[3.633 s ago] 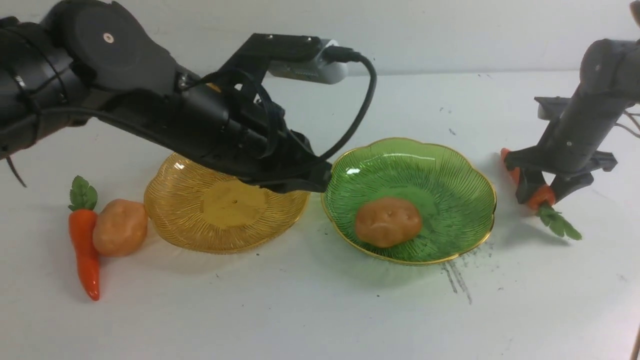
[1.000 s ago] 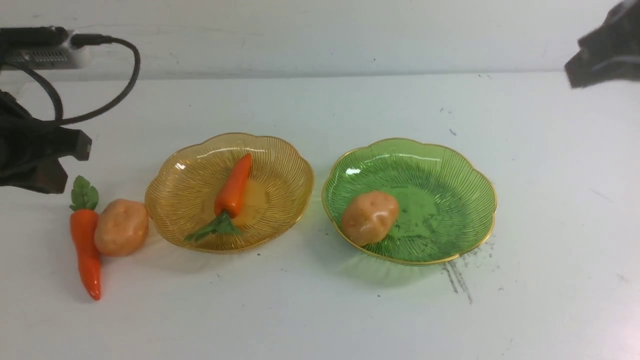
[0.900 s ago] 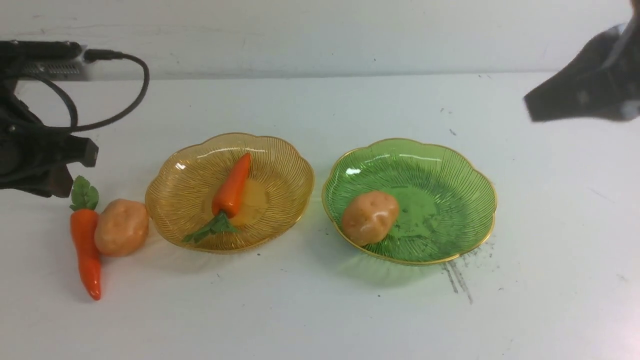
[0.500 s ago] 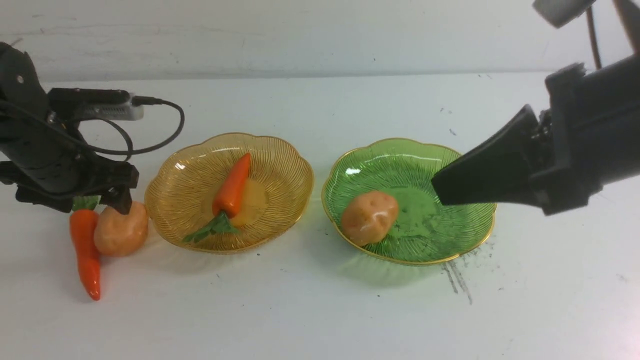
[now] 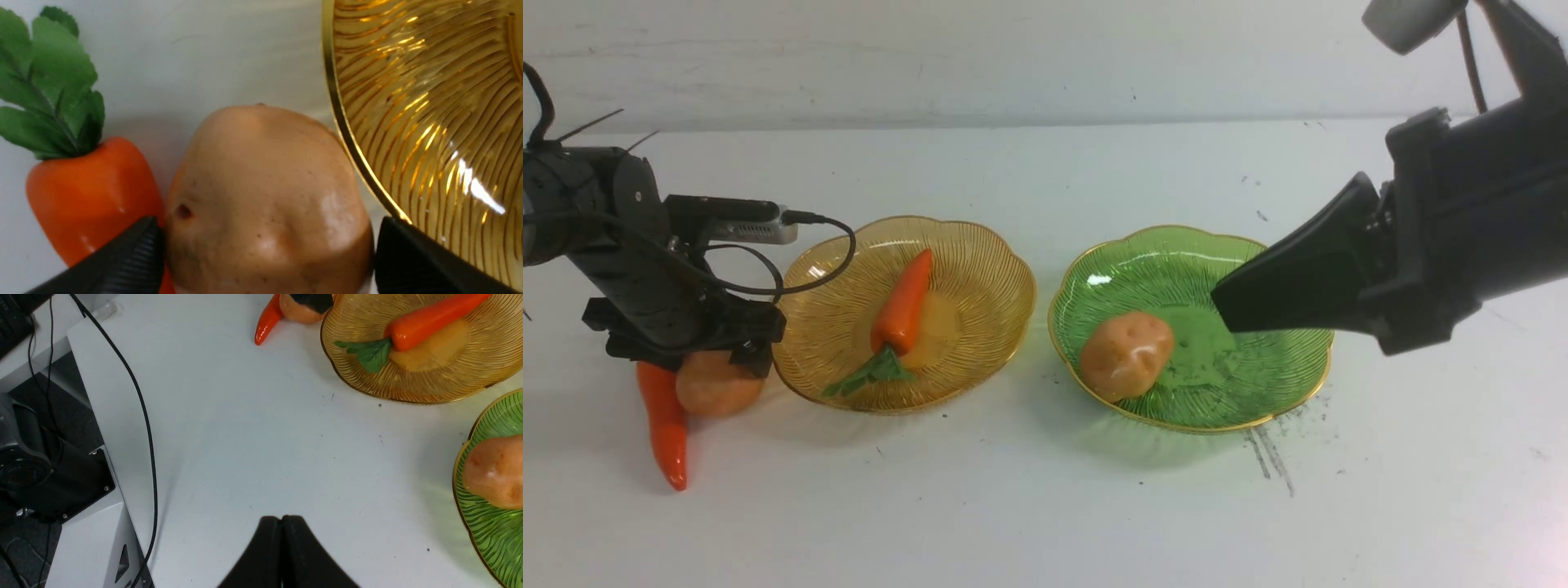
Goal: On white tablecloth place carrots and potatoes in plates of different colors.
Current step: 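Pick up the potato beside the plates and place it on a plate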
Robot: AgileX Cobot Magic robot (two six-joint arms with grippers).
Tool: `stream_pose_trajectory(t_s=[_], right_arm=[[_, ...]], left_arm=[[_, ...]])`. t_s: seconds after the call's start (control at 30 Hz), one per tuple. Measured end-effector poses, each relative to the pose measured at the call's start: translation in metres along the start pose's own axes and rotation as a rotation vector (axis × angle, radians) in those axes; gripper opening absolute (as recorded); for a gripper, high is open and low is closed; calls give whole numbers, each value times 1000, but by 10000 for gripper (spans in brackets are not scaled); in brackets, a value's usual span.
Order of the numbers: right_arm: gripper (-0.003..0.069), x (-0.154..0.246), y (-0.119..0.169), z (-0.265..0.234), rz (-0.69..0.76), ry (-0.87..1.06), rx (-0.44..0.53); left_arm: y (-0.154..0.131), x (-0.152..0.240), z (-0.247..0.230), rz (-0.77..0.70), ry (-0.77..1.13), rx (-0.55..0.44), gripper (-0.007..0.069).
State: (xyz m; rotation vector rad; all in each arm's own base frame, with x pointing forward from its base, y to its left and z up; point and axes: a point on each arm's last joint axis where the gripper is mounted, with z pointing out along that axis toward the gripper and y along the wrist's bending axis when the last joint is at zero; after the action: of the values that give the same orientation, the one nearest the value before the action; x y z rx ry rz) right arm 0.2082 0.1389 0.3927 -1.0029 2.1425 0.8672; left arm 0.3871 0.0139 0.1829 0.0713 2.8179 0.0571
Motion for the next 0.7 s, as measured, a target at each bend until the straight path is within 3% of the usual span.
stream_pose_trajectory(t_s=[0.5,0.7], right_arm=[[-15,-2,-1,0,-2,-18,13],[-15,-1,-2,0,8,-11,22]], left_arm=[[2,4,6,28,67,-21,601],[5,0,-24,11,84,-41,601]])
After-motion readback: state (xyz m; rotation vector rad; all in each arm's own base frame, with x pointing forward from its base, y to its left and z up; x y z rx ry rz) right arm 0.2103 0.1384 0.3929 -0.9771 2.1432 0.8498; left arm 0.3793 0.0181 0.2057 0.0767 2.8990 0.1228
